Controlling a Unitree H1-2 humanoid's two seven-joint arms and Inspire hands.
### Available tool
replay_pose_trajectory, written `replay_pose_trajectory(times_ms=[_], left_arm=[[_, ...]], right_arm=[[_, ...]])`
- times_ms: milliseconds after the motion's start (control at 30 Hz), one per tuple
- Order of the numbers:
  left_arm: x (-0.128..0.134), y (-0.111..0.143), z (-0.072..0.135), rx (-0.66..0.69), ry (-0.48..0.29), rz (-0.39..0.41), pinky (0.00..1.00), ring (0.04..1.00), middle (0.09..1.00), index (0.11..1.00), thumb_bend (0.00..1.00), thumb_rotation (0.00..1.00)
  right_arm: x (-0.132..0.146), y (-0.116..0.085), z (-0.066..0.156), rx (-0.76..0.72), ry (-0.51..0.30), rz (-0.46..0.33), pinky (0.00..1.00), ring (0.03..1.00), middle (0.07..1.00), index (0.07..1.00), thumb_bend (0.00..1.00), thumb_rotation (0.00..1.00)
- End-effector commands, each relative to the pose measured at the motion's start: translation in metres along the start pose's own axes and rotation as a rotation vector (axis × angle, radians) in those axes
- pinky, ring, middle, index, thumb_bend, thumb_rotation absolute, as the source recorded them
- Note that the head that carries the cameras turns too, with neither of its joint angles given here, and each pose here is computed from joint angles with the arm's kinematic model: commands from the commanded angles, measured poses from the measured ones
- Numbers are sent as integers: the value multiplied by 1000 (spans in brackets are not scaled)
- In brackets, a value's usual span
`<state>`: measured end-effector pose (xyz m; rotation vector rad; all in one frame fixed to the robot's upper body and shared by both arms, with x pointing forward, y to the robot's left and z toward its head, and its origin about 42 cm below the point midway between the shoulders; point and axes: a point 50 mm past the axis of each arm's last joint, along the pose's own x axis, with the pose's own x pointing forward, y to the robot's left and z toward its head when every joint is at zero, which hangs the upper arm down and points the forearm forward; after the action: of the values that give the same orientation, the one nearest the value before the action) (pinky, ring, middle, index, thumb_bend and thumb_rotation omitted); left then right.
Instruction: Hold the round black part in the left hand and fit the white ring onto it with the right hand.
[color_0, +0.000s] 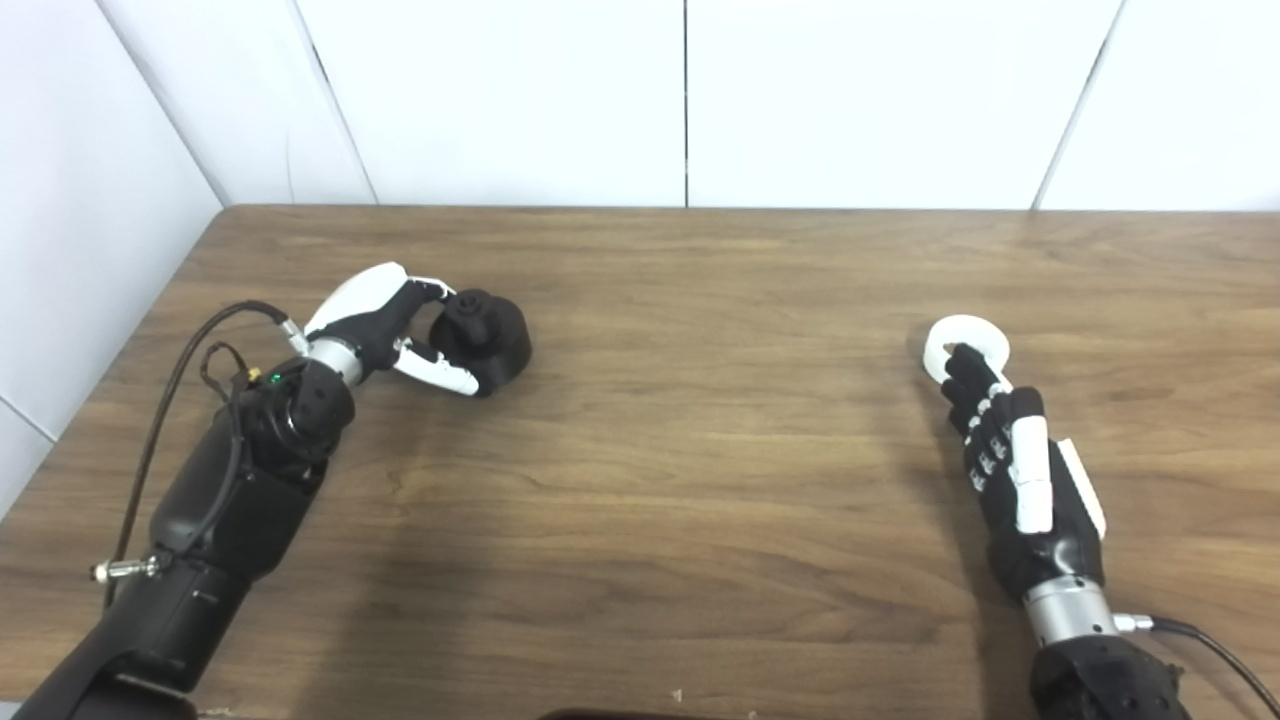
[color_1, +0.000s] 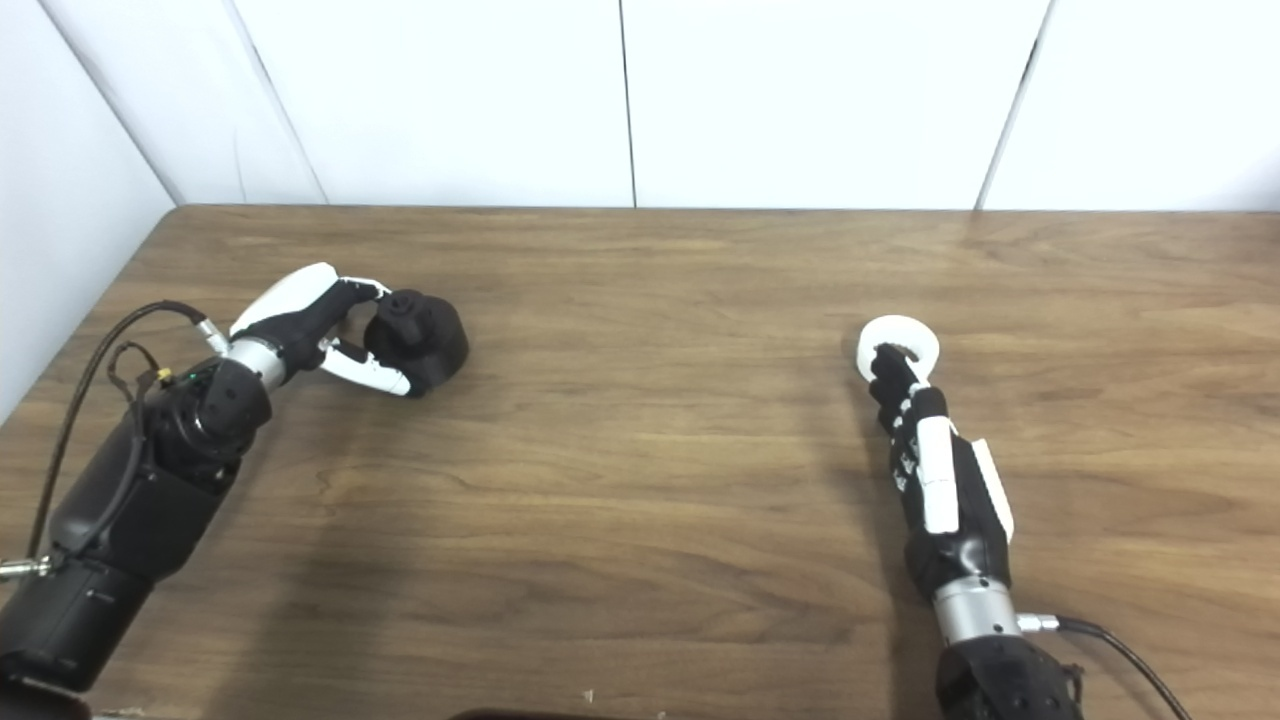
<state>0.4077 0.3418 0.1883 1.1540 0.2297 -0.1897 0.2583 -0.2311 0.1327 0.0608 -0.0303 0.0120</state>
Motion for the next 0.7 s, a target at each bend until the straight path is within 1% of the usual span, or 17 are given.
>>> replay_pose_trajectory(times_ms=[0,300,400,500,567,667], left_arm=[[-2,22,5,9,-25,66,870,985,904,650,750,273],[-7,17,9,17,-46,60,858,979,903,655,755,238],[-11,15,12,16,-56,47,901,992,921,664,745,251],[-14,13,15,22,-76,39,904,991,925,661,753,253],[-16,11,17,29,-90,36,922,999,927,660,761,274],[-19,7,21,24,-98,28,934,1000,926,657,766,263]], right_arm=[[-10,7,3,36,-28,-3,1000,950,934,915,675,1000],[-11,8,3,30,-28,-1,1000,950,936,915,672,1000],[-12,8,4,22,-26,0,1000,946,932,915,681,1000],[-12,9,4,22,-24,1,1000,943,931,917,679,1000],[-12,9,4,22,-20,-1,1000,947,929,915,686,1000],[-12,9,4,22,-20,1,1000,947,929,912,693,1000]])
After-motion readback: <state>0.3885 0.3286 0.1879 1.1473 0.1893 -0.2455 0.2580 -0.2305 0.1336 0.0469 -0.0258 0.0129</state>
